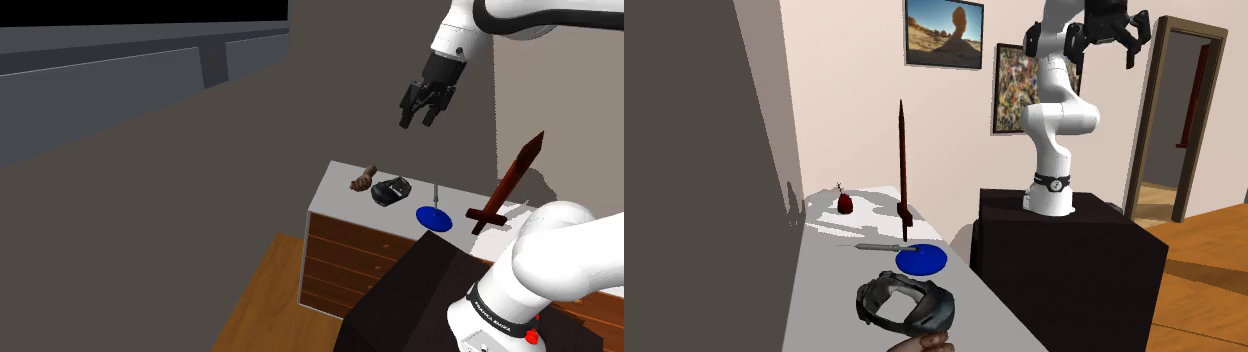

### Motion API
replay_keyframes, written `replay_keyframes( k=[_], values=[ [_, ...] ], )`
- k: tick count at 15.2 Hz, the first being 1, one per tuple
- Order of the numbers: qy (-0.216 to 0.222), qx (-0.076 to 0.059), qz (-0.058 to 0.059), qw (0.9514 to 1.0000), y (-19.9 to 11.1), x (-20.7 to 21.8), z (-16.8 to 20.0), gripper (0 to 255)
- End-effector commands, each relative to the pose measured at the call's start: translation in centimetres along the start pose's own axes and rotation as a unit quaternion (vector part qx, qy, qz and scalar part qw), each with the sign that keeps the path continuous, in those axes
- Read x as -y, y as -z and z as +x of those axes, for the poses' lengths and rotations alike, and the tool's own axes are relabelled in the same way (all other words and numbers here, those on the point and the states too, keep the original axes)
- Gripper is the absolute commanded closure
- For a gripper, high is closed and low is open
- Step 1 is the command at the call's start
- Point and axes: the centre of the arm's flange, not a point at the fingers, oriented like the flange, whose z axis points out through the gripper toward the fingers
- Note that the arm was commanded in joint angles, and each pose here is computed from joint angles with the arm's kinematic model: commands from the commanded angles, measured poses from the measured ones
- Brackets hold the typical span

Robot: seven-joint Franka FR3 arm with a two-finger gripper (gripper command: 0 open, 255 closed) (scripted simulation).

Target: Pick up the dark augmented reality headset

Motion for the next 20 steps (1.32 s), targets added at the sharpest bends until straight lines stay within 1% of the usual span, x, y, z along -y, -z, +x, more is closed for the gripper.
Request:
replay_keyframes(
  k=[1, 5, 10, 15, 20],
  values=[
    [0.0, 0.0, 0.0, 1.0, 0.0, 0.0, 0.0, 0],
    [-0.039, -0.012, -0.012, 0.9991, -4.1, -2.1, 1.8, 0],
    [-0.087, -0.027, -0.028, 0.9954, -9.1, -5.1, 3.9, 0],
    [-0.135, -0.042, -0.043, 0.989, -13.9, -8.5, 5.9, 0],
    [-0.183, -0.057, -0.058, 0.9798, -18.6, -12.2, 7.7, 0]
  ],
)
